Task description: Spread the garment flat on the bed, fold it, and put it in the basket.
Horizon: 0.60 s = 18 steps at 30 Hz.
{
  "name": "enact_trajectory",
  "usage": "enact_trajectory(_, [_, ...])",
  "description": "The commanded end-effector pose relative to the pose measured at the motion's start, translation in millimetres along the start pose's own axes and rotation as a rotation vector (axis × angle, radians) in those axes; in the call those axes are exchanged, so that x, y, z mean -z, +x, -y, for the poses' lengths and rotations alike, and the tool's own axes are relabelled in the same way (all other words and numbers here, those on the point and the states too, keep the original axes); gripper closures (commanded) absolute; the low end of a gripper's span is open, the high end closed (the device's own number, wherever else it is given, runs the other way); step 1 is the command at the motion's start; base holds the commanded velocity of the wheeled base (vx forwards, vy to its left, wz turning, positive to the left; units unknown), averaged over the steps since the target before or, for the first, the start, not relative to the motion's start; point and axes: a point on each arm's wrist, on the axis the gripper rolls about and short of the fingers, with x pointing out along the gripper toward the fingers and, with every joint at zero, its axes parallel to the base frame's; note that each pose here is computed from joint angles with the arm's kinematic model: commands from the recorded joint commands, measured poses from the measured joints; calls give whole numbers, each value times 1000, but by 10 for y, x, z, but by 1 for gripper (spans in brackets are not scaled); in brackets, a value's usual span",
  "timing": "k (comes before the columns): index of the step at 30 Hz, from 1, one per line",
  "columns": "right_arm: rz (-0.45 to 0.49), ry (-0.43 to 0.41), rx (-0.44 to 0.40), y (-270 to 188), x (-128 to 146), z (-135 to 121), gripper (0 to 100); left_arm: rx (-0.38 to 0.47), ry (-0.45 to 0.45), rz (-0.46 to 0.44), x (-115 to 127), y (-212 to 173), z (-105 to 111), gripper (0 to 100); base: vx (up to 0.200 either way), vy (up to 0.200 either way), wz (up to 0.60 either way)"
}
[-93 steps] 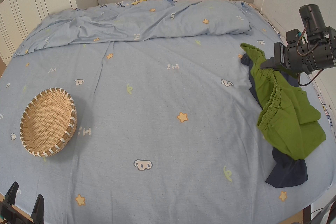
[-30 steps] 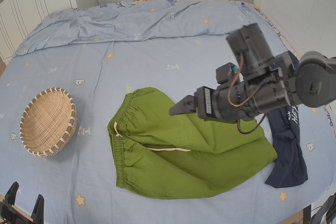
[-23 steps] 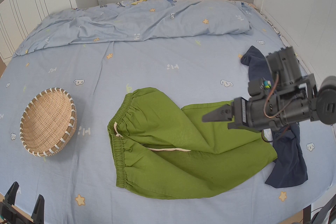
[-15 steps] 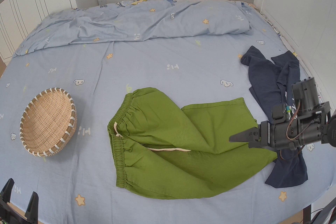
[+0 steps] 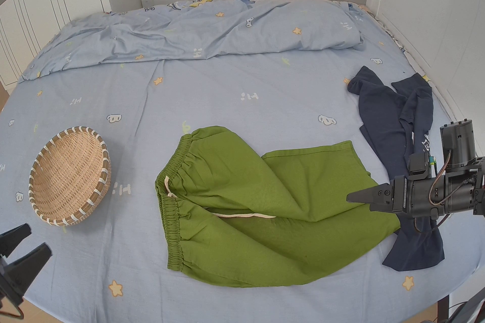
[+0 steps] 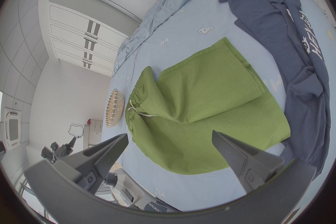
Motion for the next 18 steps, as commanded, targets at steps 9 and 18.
enact_trajectory(9, [89,-39,-51,-239,21,-53,0,502,-566,-823,854,2088,-544,0,0,0,0])
enact_trajectory(18, [97,-45,-57,-267,23,-72,0,493,-508,-873,1098,2046,-689,0,0,0,0])
